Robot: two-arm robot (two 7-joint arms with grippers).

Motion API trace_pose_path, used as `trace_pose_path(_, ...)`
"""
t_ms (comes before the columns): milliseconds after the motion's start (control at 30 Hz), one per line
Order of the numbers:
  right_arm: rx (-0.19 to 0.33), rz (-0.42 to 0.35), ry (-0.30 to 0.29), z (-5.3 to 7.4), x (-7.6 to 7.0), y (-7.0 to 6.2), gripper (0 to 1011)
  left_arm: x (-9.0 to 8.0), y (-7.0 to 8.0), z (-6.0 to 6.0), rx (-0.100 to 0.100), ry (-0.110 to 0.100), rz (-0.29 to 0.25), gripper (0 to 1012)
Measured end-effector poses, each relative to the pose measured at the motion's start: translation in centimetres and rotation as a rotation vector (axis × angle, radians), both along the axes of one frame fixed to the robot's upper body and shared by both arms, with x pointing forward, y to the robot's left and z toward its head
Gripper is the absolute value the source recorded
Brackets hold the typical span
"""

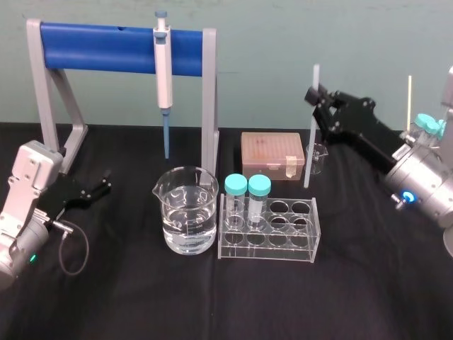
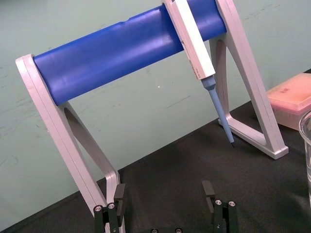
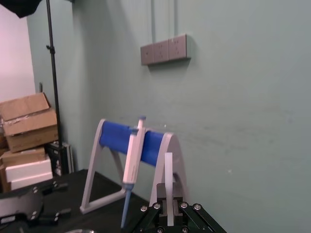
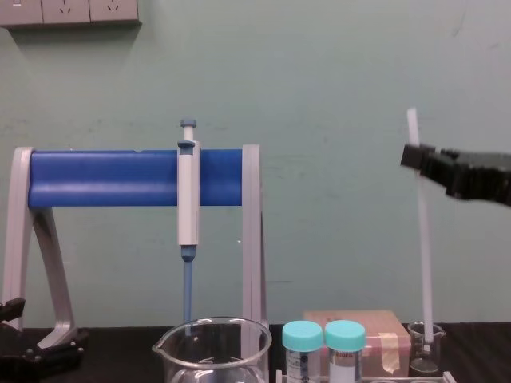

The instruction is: Pick up the stirring rod with one hand, then place it down.

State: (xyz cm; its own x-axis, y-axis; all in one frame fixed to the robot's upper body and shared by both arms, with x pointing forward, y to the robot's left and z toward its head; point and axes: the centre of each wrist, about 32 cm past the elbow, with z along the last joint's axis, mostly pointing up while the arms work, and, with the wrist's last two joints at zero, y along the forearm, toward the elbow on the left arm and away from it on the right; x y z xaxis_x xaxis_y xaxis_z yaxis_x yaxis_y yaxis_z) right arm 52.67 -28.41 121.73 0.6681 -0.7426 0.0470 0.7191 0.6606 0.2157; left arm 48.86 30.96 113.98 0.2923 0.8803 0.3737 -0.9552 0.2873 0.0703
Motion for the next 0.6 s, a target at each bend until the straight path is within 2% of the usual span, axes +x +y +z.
trace_pose_path(300,-0.009,0.011,0.013,-2.7,-0.1,0.1,66,0.0,0.0,0.0,0.0,0.0,0.0,1001)
trace_pose_path(600,-0.014,-0.004,0.024,-3.8,0.2,0.1,66,0.0,0.0,0.0,0.0,0.0,0.0,1000)
